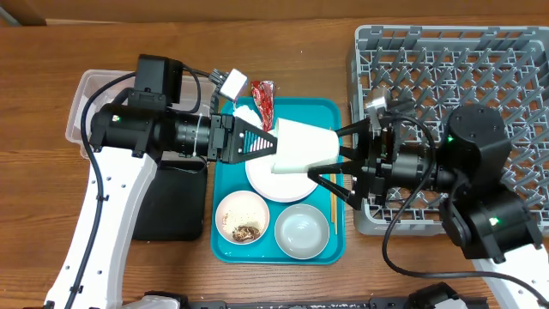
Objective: Sort waste into correct bins and load items into the dishwasher
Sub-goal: 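Hand the white cup from the left gripper to the right gripper, then place the white cup in the dish rack with the right gripper, then grasp the white bowl with the right gripper and lift it, then place the white bowl in the rear of the dish rack, release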
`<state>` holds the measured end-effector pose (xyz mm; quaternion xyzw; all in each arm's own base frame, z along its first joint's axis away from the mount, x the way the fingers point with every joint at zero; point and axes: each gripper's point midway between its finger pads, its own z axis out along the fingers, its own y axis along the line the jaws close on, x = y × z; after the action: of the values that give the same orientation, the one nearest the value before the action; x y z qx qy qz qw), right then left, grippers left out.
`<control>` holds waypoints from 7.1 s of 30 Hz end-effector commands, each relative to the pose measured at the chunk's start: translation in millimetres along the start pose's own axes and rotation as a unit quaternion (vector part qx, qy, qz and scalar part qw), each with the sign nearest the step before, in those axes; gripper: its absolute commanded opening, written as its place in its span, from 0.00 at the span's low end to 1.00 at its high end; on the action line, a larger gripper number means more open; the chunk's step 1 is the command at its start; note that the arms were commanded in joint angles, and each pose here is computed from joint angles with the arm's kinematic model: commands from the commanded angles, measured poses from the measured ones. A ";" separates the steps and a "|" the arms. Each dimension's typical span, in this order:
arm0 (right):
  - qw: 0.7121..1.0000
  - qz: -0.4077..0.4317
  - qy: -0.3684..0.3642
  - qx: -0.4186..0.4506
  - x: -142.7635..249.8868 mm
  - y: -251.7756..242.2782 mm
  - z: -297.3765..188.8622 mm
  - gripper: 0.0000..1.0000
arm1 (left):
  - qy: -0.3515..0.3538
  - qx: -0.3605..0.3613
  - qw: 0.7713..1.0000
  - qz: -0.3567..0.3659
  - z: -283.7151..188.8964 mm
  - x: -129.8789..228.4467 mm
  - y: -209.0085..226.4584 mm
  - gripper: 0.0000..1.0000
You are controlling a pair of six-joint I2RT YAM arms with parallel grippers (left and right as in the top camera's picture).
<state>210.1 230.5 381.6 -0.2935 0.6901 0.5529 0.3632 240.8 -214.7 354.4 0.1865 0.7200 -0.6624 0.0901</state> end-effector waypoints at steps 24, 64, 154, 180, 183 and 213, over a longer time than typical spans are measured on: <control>0.874 0.098 -0.087 0.468 20.4 -89.6 -112.1 0.54 | -0.045 -0.253 0.965 -0.058 -38.0 -7.6 84.3 1.00; 0.646 0.381 0.187 0.635 158.3 -175.8 -172.1 1.00 | -0.025 -0.303 0.950 -0.076 -47.7 8.4 99.1 1.00; 0.617 0.045 0.038 0.785 46.9 -165.7 -141.9 0.04 | -0.133 -0.655 0.723 -0.175 -164.0 40.9 57.0 1.00; 0.351 0.092 0.026 0.931 48.6 -294.6 -279.4 0.04 | -0.342 -0.594 0.728 0.017 -187.1 64.8 -66.1 1.00; 0.330 0.080 0.046 0.939 55.5 -304.9 -280.1 0.04 | -0.342 -0.593 0.728 0.017 -187.2 66.0 -66.8 1.00; 0.283 0.006 0.073 0.956 48.3 -304.8 -263.0 0.04 | -0.340 -0.595 0.729 0.015 -187.1 66.9 -65.4 1.00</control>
<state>379.9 -89.2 196.8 0.2175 0.7663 -0.5139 0.3184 175.9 -27.4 407.9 -0.1314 0.8865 -0.1266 0.4252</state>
